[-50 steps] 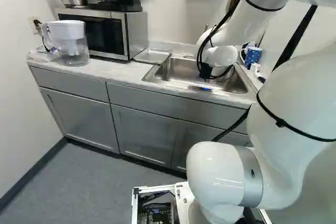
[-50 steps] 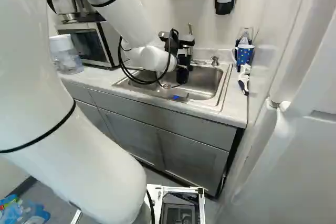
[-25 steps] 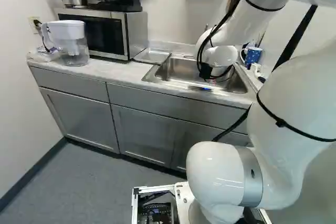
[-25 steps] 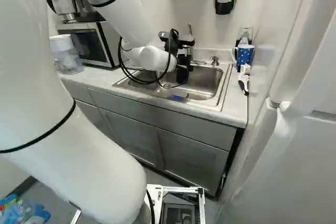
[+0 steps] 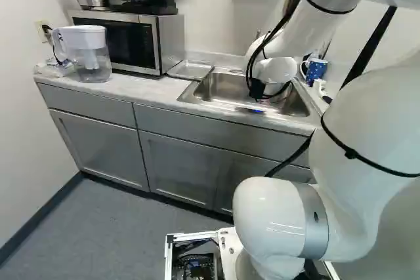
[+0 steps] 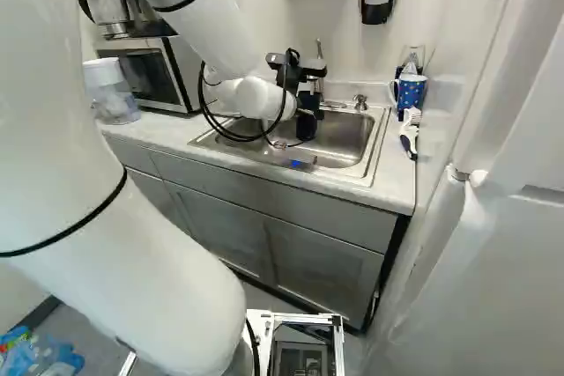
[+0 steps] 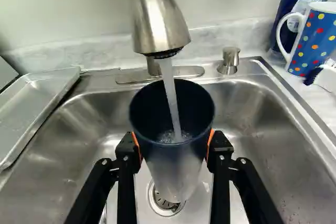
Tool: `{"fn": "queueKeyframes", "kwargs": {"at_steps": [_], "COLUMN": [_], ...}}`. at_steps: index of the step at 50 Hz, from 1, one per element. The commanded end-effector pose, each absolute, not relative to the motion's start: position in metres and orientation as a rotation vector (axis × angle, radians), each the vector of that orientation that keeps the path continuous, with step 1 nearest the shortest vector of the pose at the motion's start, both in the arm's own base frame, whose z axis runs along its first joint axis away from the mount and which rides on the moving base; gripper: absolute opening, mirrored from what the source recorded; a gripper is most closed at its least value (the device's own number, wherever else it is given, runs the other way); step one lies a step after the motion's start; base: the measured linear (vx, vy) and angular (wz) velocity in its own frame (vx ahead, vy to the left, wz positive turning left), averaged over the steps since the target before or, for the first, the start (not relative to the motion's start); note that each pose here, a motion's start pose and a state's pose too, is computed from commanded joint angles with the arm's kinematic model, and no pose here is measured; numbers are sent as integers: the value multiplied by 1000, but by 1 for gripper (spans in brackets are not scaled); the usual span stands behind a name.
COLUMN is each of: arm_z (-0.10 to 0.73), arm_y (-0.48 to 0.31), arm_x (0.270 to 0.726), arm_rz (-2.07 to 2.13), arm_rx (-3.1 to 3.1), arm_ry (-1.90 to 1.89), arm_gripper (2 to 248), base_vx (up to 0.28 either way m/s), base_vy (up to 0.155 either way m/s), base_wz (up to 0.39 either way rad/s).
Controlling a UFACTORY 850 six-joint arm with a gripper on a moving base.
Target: Rinse the cup and place it in the tray
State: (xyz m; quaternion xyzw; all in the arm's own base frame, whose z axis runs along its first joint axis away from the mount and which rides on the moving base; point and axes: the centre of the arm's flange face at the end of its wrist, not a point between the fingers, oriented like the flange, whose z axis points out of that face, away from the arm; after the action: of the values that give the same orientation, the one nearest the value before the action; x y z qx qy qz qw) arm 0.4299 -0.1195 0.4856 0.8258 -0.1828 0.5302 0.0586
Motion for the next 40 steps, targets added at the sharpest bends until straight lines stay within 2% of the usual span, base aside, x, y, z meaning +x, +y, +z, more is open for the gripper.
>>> {"fn": "queueKeyframes", "kwargs": {"at_steps": [40], "arm_z": [486], "arm_y": [-120], "arm_x": [430], "arm_rz": [1606], "arm_rx": [2502], "arm_ry": [-554], "arm_gripper": [126], "base_vx": [0], "base_vy": [0], "base_wz": [0]}}
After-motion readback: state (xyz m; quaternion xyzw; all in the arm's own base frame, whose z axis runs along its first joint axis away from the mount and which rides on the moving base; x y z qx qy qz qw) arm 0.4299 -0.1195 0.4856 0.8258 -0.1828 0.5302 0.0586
